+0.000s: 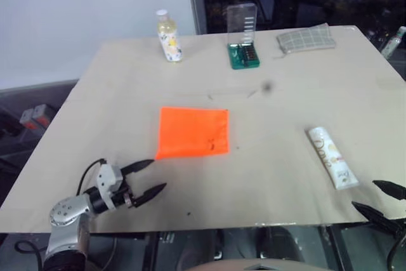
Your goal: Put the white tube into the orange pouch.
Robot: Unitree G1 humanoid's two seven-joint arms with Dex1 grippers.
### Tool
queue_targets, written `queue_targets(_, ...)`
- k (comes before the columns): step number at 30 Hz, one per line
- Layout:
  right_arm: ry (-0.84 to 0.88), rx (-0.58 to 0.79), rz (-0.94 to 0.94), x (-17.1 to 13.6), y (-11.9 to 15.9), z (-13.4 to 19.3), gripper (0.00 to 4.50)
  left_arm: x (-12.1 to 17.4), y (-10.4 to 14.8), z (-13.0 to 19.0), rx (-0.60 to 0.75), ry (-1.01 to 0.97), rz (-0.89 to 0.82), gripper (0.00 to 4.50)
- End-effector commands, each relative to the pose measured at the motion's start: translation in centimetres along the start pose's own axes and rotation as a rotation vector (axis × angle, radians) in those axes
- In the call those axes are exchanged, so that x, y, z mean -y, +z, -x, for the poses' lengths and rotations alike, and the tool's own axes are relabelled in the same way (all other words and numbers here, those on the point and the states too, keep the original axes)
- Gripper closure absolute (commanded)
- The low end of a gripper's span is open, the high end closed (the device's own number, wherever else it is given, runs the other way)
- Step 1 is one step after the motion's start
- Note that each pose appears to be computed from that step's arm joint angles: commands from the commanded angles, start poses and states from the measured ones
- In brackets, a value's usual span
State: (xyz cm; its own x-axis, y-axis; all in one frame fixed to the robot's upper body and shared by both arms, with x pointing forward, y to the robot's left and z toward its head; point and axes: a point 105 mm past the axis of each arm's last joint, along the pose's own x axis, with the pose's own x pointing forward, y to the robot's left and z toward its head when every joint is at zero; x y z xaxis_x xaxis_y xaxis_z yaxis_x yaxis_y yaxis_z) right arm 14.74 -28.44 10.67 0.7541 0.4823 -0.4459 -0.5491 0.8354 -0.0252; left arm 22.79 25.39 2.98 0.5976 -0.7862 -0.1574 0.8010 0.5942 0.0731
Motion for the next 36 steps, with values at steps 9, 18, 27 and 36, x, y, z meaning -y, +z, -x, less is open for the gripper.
queue_targets(9, 0.065, 0.067, 0.066, -0.5, 2.6, -1.6, 0.08, 2.1, 1.7, 6.2, 0.172, -0.027, 0.197, 0.06)
queue_targets(18, 0.111, 0.097, 0.069, -0.9, 3.1, -2.9, 0.08, 0.1, 24.2, -3.4, 0.526, 0.023, 0.234, 0.06)
queue_targets(27, 0.131, 0.145, 0.082, -1.0, 4.0, -3.9, 0.08, -3.6, 24.4, -3.9, 0.46, 0.303, 0.219, 0.06)
queue_targets(36, 0.249, 0.221, 0.138, -3.8, 6.4, -5.5, 0.08, 0.2, 17.6, -4.8, -0.057, 0.055, -0.066, 0.06)
